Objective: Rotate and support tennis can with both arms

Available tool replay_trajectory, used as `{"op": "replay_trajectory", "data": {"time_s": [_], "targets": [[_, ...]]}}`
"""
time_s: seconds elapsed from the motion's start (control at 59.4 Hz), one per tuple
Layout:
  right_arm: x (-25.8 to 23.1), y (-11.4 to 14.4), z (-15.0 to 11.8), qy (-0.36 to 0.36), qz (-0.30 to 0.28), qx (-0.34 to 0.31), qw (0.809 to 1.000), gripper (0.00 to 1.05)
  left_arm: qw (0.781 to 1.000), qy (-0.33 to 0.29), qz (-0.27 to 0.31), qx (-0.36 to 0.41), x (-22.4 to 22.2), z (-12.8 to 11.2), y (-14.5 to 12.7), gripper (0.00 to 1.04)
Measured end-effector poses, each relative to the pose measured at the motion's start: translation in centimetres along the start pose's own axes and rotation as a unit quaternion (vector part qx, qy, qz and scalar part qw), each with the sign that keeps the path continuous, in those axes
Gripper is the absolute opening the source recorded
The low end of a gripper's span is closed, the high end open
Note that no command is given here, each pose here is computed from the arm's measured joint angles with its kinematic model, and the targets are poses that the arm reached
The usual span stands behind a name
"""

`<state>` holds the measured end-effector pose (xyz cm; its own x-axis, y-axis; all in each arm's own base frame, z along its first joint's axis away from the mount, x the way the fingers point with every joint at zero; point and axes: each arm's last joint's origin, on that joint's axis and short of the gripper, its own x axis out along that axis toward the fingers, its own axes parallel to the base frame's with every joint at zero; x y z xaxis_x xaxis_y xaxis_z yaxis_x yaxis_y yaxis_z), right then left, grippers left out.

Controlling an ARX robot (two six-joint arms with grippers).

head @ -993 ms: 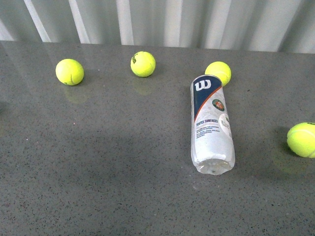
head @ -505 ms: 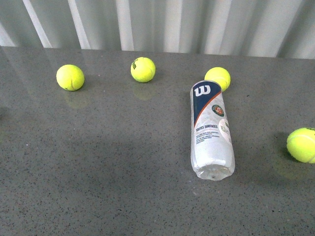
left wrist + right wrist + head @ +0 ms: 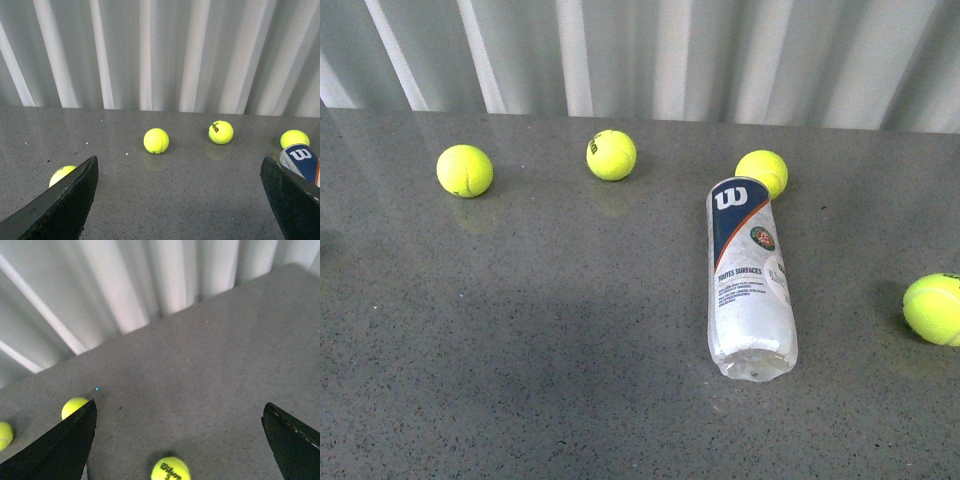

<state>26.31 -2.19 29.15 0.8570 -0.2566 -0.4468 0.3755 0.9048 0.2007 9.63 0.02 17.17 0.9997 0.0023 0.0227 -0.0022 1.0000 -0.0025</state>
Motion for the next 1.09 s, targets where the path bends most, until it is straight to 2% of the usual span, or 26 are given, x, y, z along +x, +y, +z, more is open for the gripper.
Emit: {"op": "replay_trajectory", "data": {"time_s": [0.084,0.168,0.303,0.505,0.707,1.094], "targets": [[3.7,2.6,0.3,0.069,0.005,-0.019,0.997,0.98,1.000,0.000,0.000,0.000,0.0,0.0,0.0,0.98],[6.0,5.3,-0.6,0.131,0.027,-0.049,0.990,0.98,1.000,0.000,0.000,0.000,0.0,0.0,0.0,0.98],[8.2,10.2,-5.0,0.230,0.079,-0.125,0.962,0.98,1.000,0.000,0.000,0.000,0.0,0.0,0.0,0.98],[9.6,14.2,-11.6,0.305,0.111,-0.192,0.926,0.98,1.000,0.000,0.000,0.000,0.0,0.0,0.0,0.98],[11.0,15.5,-14.7,0.328,0.119,-0.198,0.916,0.98,1.000,0.000,0.000,0.000,0.0,0.0,0.0,0.98],[13.7,16.5,-16.2,0.348,0.106,-0.176,0.915,0.98,1.000,0.000,0.000,0.000,0.0,0.0,0.0,0.98]]}}
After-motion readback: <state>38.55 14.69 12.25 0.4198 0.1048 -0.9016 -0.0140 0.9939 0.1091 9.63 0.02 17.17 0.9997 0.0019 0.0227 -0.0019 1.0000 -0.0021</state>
